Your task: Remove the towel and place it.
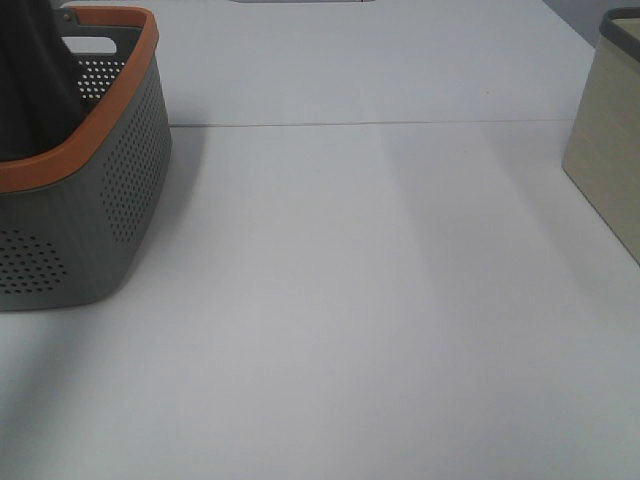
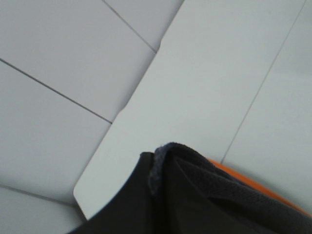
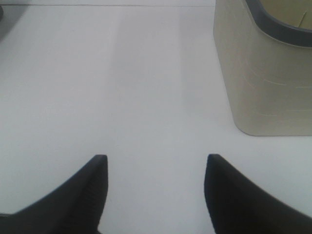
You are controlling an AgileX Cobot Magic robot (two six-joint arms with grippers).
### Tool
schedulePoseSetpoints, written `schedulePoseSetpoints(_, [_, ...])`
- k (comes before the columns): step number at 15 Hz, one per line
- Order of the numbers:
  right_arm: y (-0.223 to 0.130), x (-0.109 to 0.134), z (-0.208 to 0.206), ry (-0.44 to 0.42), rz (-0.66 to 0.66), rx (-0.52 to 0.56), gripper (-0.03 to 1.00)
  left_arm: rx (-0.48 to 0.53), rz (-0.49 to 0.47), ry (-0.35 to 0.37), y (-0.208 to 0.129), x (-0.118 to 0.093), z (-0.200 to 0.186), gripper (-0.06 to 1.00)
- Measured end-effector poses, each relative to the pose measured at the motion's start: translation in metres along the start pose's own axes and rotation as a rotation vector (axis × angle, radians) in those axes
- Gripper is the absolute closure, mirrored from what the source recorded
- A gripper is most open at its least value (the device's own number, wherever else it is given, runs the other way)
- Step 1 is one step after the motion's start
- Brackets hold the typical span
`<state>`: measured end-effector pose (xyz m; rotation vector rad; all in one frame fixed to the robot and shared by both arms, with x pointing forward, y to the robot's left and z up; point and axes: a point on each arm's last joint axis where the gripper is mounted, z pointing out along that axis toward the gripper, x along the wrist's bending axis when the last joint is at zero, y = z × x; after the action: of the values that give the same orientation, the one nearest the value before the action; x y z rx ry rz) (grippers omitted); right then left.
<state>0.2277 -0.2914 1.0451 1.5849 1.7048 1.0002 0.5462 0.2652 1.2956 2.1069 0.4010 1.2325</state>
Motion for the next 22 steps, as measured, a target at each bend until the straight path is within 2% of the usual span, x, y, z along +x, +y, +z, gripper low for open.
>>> schedulePoseSetpoints(3, [0.017, 0.003, 0.003, 0.028, 0.018, 0.005, 0.45, -0.179, 0.042, 0.005, 0.024, -0.006, 0.003, 0.94])
schedulePoseSetpoints(5, [0.043, 0.009, 0.01, 0.104, 0.037, 0.005, 0.45, -0.294, 0.102, 0.005, 0.05, -0.02, 0.007, 0.94])
schedulePoseSetpoints(7, [0.07, 0.015, 0.023, 0.172, -0.012, 0.002, 0.45, -0.357, 0.138, -0.033, 0.069, -0.038, 0.018, 0.94])
schedulePoseSetpoints(8, [0.075, 0.017, 0.026, 0.192, -0.032, -0.002, 0.45, -0.377, 0.147, -0.078, 0.076, -0.049, 0.028, 0.94])
schedulePoseSetpoints(9, [0.087, 0.02, 0.035, 0.231, -0.073, 0.005, 0.45, -0.384, 0.15, -0.102, 0.079, -0.056, 0.034, 0.94])
schedulePoseSetpoints(13, [0.124, 0.03, 0.081, 0.4, -0.145, 0.021, 0.45, -0.398, 0.228, -0.276, 0.097, -0.103, 0.069, 0.94])
schedulePoseSetpoints(14, [0.138, 0.036, 0.104, 0.492, -0.17, -0.008, 0.45, -0.409, 0.258, -0.31, 0.104, -0.117, 0.074, 0.94])
schedulePoseSetpoints(18, [0.152, 0.043, 0.148, 0.64, -0.179, -0.07, 0.45, -0.392, 0.248, -0.355, 0.102, -0.129, 0.092, 0.94])
schedulePoseSetpoints(22, [0.157, 0.043, 0.174, 0.682, -0.158, -0.108, 0.45, -0.396, 0.231, -0.402, 0.105, -0.143, 0.104, 0.94])
